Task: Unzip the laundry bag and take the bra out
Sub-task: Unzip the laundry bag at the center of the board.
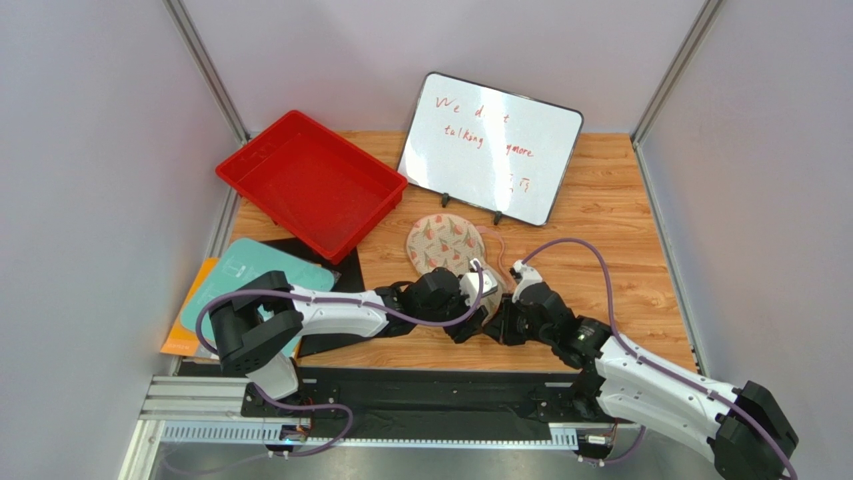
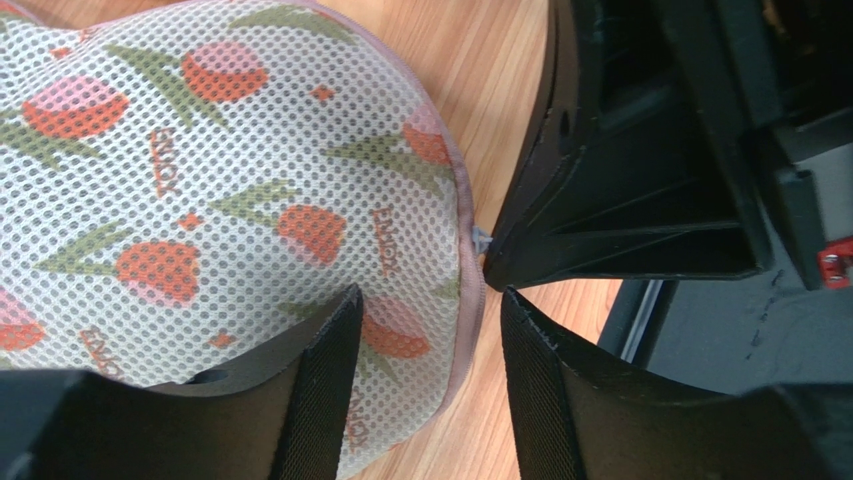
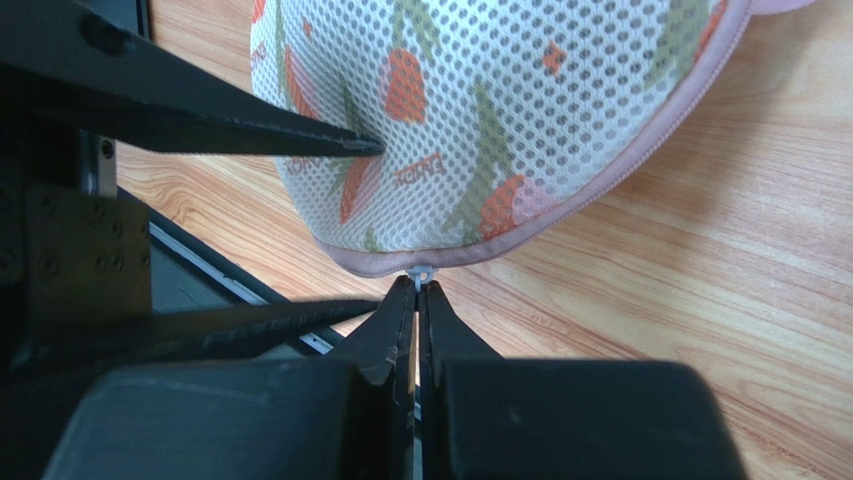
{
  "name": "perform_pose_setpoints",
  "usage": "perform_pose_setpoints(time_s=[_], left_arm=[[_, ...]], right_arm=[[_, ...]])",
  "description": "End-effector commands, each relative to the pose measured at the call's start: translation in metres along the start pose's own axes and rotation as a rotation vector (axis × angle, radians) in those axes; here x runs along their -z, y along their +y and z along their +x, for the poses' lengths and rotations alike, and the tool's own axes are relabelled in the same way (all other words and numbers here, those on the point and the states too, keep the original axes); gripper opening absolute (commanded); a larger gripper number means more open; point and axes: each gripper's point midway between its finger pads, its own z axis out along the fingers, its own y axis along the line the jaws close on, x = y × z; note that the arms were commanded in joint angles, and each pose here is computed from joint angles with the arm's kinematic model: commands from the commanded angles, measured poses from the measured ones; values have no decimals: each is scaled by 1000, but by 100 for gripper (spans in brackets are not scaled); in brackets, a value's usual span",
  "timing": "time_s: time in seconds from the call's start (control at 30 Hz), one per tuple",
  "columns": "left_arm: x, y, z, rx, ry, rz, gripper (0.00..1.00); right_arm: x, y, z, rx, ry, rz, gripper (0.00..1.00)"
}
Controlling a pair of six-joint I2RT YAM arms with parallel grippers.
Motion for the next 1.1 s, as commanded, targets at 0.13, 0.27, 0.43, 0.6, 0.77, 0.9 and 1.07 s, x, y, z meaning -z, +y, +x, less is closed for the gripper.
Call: perform_pose_setpoints(time_s=[0.13, 0.27, 0.43, 0.6, 0.77, 0.9, 1.07], left_arm=[[-3, 4, -12, -10, -19, -36, 25], [-4, 5, -8, -16, -3, -37, 2], [-2, 7, -3, -21, 14, -45, 0], [3, 5, 2, -20, 20, -38, 0], [7, 6, 10, -25, 35, -39, 0], [12, 6, 18, -22, 50, -39, 0], [18, 6, 27, -20, 62, -42, 0]], right_arm=[[1, 14, -9, 16, -23, -51, 0], [1, 12, -10, 18, -25, -40, 0], [1, 7, -11, 31, -29, -10, 0], [0, -1, -11, 35, -26, 24, 0], [1, -9, -17, 33, -41, 59, 0], [4, -15, -22, 38, -48, 85, 0], [8, -27, -30, 38, -77, 134, 0]])
